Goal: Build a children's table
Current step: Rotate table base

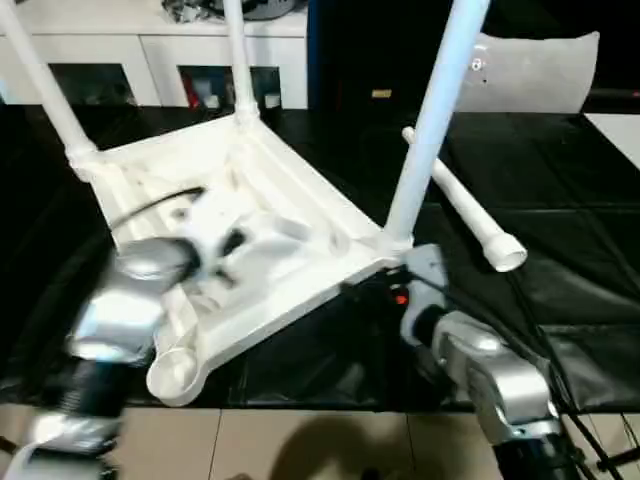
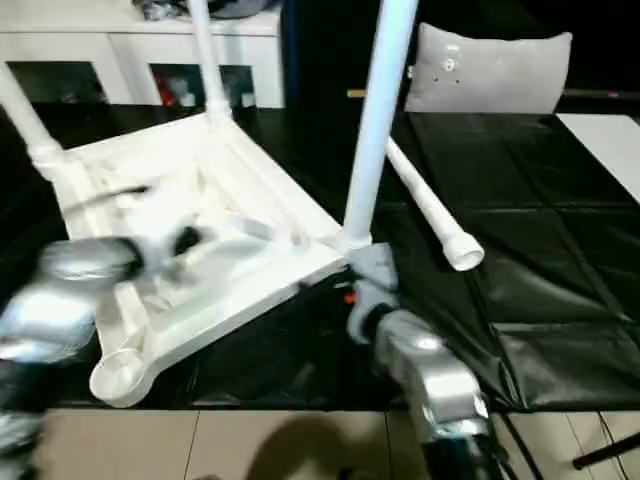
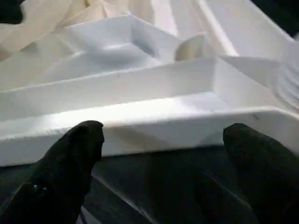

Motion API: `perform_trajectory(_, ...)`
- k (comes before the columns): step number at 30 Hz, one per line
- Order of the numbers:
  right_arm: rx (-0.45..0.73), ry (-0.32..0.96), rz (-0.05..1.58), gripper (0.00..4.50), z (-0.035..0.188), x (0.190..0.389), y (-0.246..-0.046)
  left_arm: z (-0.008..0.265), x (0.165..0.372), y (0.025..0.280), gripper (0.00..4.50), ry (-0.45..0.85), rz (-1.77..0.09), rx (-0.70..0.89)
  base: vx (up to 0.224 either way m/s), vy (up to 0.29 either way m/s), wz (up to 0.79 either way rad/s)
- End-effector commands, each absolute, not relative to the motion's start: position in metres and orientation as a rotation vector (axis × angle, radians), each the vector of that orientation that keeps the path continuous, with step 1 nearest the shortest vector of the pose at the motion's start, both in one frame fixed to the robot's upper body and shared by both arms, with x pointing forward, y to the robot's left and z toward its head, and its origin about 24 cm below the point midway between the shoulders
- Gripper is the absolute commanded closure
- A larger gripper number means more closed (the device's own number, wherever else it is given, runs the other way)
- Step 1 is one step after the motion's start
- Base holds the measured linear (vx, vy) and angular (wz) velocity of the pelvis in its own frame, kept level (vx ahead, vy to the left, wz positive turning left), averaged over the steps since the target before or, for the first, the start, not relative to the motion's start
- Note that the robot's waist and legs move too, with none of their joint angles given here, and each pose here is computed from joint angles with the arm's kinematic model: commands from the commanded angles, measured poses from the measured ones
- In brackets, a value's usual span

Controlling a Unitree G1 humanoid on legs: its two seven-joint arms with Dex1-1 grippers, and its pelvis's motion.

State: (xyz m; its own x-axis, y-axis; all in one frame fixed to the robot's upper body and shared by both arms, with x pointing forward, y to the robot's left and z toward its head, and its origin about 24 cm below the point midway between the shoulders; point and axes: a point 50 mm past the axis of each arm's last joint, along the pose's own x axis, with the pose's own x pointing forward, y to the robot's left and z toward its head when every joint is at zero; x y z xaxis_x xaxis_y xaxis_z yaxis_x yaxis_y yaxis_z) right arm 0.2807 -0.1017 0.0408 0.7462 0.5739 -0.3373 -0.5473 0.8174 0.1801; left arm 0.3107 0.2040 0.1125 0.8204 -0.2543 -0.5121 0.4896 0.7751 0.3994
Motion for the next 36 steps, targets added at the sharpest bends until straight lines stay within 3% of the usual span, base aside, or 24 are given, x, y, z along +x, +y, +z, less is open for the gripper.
perform_trajectory(1, 0.041, 0.41, 0.601, 0.0, 0.04, 0.286, -0.099, 0.12, 0.306, 0.22, 4.45, 0.485, -0.355, 0.624, 0.0, 0.0, 0.0)
perform_trajectory(3, 0.027, 0.427, 0.599, 0.0, 0.038, 0.29, -0.096, 0.123, 0.3, 0.239, 4.45, 0.526, -0.263, 0.677, 0.0, 0.0, 0.0)
perform_trajectory(8, 0.009, 0.45, 0.602, 0.0, 0.035, 0.292, -0.094, 0.122, 0.295, 0.254, 4.45, 0.588, -0.208, 0.724, 0.0, 0.0, 0.0)
perform_trajectory(13, -0.005, 0.478, 0.596, 0.0, 0.029, 0.295, -0.092, 0.111, 0.286, 0.254, 4.45, 0.67, -0.269, 0.707, 0.0, 0.0, 0.0)
perform_trajectory(19, -0.023, 0.502, 0.586, 0.0, 0.023, 0.304, -0.088, 0.096, 0.267, 0.248, 4.45, 0.845, -0.449, 0.715, 0.0, 0.0, 0.0)
perform_trajectory(21, -0.016, 0.506, 0.592, 0.0, 0.022, 0.309, -0.083, 0.091, 0.256, 0.24, 4.45, 0.897, -0.594, 0.692, 0.0, 0.0, 0.0)
perform_trajectory(26, -0.01, 0.505, 0.601, 0.0, 0.022, 0.318, -0.075, 0.085, 0.241, 0.228, 4.45, 0.944, -0.835, 0.722, 0.0, 0.0, 0.0)
perform_trajectory(32, -0.023, 0.5, 0.619, 0.0, 0.023, 0.328, -0.067, 0.084, 0.234, 0.198, 4.45, 0.883, -1.115, 0.62, 0.0, 0.0, 0.0)
perform_trajectory(36, -0.029, 0.493, 0.627, 0.0, 0.024, 0.332, -0.063, 0.085, 0.239, 0.183, 4.45, 0.822, -1.175, 0.59, 0.0, 0.0, 0.0)
